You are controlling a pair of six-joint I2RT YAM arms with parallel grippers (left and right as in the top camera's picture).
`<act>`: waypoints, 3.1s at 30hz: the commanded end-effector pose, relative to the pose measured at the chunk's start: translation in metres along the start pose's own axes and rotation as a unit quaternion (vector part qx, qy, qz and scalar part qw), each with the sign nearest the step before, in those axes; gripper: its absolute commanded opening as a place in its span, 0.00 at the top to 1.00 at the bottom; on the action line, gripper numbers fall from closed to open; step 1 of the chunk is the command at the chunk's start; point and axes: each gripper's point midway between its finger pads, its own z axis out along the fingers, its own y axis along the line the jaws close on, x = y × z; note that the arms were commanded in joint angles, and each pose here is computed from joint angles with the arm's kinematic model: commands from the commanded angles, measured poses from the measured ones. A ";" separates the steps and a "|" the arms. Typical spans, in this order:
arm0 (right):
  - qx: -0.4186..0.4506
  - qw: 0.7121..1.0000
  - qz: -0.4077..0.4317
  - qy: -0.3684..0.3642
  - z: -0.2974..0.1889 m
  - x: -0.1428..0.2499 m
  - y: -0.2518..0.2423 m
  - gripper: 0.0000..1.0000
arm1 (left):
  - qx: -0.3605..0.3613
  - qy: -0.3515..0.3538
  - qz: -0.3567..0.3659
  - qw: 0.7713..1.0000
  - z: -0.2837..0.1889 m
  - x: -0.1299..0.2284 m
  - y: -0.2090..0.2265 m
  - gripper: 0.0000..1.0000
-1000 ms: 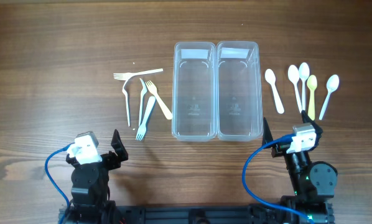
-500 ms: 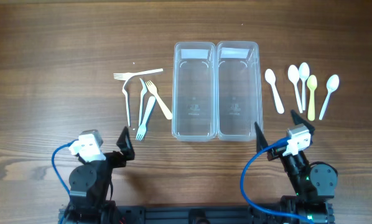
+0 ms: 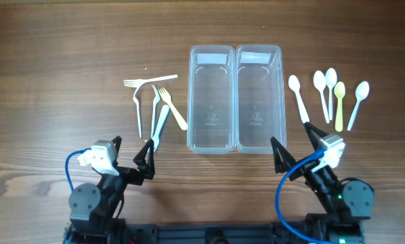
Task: Pack container
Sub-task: 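Move the right gripper to the white spoons and grasp one, then carry the white spoon into the right container and release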
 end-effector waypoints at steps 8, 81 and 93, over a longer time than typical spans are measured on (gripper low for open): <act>0.090 0.989 0.063 0.103 0.027 -0.051 -0.029 0.00 | -0.047 0.044 0.010 0.998 0.021 -0.064 -0.012 0.00; 0.214 0.743 0.085 0.628 0.111 0.172 -0.193 0.96 | -0.244 0.239 0.032 0.939 0.077 -0.068 0.070 0.00; 0.245 0.832 0.066 0.494 0.134 0.043 -0.182 0.96 | -0.244 0.239 0.032 0.939 0.077 -0.068 0.070 0.00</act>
